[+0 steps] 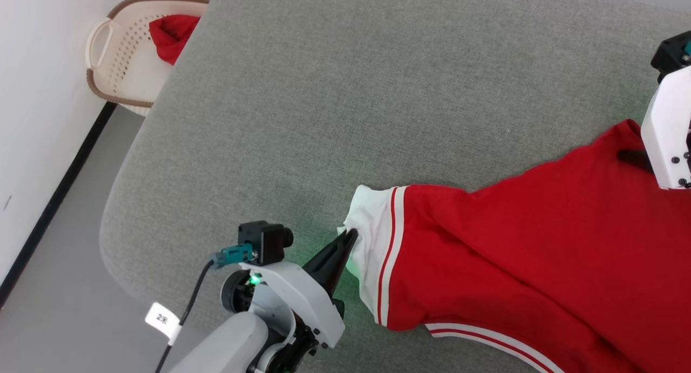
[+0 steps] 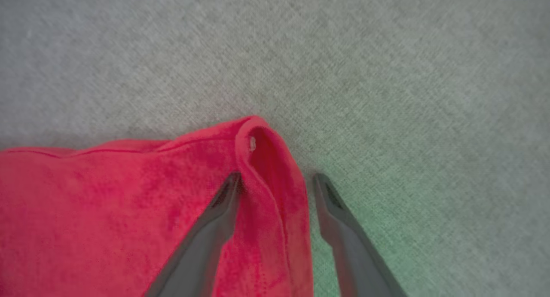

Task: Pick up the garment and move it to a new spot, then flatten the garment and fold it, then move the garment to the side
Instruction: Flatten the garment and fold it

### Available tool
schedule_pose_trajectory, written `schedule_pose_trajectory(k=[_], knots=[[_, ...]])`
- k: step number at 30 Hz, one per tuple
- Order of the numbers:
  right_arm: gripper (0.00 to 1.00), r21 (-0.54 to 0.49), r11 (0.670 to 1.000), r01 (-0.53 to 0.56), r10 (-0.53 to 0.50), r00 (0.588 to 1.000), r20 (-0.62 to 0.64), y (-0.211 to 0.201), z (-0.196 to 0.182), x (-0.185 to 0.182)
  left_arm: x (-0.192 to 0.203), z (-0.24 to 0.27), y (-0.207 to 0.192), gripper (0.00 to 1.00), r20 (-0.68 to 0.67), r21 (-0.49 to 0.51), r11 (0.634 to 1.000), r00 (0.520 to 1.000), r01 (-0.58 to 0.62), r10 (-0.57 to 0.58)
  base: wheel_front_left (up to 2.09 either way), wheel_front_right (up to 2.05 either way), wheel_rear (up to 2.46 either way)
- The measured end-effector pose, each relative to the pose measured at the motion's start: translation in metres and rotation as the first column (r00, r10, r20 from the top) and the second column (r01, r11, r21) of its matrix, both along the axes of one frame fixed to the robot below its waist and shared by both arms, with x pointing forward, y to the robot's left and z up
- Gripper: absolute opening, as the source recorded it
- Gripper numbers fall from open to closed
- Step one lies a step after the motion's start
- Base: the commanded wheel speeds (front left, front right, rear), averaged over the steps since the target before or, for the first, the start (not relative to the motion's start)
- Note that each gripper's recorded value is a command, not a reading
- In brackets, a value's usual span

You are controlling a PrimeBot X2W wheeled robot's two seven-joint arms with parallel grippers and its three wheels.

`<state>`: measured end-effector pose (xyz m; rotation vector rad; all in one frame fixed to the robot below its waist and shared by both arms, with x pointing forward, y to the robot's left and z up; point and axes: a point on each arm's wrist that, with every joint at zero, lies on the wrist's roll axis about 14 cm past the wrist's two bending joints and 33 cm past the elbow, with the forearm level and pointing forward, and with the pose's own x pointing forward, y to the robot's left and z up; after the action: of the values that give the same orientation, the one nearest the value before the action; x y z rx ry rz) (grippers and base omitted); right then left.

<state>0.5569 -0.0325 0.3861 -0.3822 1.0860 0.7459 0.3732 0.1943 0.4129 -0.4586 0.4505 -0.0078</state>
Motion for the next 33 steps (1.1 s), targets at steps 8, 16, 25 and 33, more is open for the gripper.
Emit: schedule_pose_trajectory(k=[8,16,25,33], knots=[[0.0,-0.026,1.0,0.001,-0.002,0.999,-0.034,-0.005,0.003,-0.004,0.001,-0.001,0.002,0.0,0.003,-0.005,1.0,1.0,-0.007,0.007,0.0,0.0,0.0],[0.0,0.034,0.999,0.022,-0.023,0.999,0.029,-0.004,0.025,-0.003,0.008,0.011,0.0,0.0,0.001,-0.021,0.999,0.999,0.041,-0.041,0.0,0.0,0.0],[0.0,0.157,0.987,0.024,-0.057,0.976,0.211,-0.005,0.097,0.01,0.031,0.063,0.015,0.0,0.021,0.09,0.984,0.988,0.151,-0.154,0.0,0.0,0.0],[0.0,0.282,0.96,0.007,-0.133,0.893,0.429,-0.016,0.175,0.018,0.063,0.135,0.036,0.0,0.073,0.236,0.95,0.971,0.206,-0.229,0.0,0.0,0.0]])
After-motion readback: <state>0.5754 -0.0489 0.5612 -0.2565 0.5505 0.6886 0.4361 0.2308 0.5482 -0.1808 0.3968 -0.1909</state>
